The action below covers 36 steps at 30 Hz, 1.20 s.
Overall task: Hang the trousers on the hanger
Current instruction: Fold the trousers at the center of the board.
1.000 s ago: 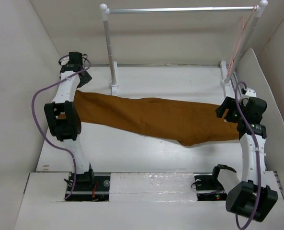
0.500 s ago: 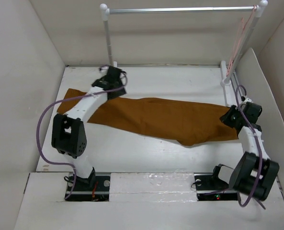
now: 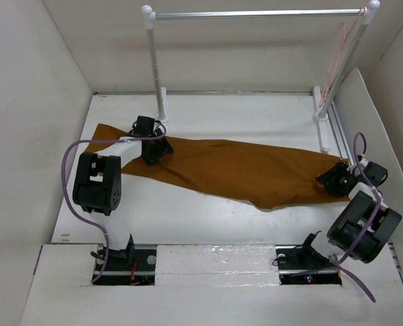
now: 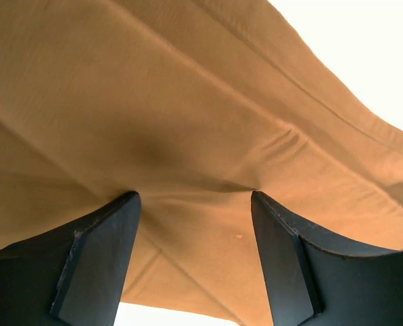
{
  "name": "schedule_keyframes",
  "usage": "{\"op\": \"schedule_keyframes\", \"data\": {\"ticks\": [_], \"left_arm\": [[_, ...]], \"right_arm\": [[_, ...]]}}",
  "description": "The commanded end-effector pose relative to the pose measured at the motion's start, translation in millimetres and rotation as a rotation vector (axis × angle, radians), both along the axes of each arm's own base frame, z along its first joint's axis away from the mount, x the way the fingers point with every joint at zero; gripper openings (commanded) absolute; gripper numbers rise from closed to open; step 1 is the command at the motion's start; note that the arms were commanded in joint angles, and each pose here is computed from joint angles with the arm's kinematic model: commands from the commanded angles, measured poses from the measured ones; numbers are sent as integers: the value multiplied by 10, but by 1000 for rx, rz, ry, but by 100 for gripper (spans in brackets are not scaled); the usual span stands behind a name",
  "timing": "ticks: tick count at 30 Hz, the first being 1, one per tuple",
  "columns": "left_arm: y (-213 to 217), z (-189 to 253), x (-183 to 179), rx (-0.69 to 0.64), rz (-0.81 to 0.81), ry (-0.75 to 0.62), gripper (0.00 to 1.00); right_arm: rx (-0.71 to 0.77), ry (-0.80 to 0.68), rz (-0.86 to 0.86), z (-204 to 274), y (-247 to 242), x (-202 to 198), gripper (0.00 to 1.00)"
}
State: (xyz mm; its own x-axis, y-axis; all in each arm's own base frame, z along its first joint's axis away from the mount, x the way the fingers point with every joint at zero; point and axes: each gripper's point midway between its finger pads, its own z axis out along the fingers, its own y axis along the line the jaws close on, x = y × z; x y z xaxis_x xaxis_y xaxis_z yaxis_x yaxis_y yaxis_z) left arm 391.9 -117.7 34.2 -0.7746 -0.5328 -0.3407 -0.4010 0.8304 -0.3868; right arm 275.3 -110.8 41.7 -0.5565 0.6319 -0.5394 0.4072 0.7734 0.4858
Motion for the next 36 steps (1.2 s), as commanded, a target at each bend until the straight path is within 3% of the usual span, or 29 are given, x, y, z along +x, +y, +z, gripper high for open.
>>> {"op": "schedule_keyframes", "data": {"ticks": [1,3,4,7,10,13,18,21,27,30,31,33,34,36], "left_arm": [[199,-211,-411,86,-20,115,65],[152,-133,-432,77,-31,101,65],[119,-30,-420,78,-40,74,65],[159,155,-411,121,-30,34,65],[270,259,-398,176,-13,5,65],[302,328,-397,176,-18,-16,65],[172,373,-384,109,-45,-28,65],[119,404,-371,106,-58,-33,65],[196,407,-321,147,-34,-48,65],[275,205,-352,186,-5,-5,65],[308,132,-365,180,8,13,65],[337,-131,-517,147,13,93,65],[341,-203,-573,146,13,114,65],[370,-344,-704,157,10,157,65]], "right_arm": [[-107,-51,18,279,-216,-26,64],[-104,-77,3,343,-168,-46,71],[-114,-120,-10,444,-160,-49,80],[-76,-131,-123,527,-240,-224,86],[-102,-45,-240,507,-386,-430,93],[-7,-44,-409,266,-473,-649,98],[37,-42,-416,35,-477,-593,100],[56,19,-439,-135,-505,-641,100],[94,-24,-507,-246,-581,-574,100],[140,-65,-531,-272,-617,-475,86],[142,-88,-523,-257,-649,-423,63],[137,-108,-503,-186,-688,-366,34],[116,-112,-467,-76,-729,-329,12],[81,-136,-427,258,-717,-318,5]]}}
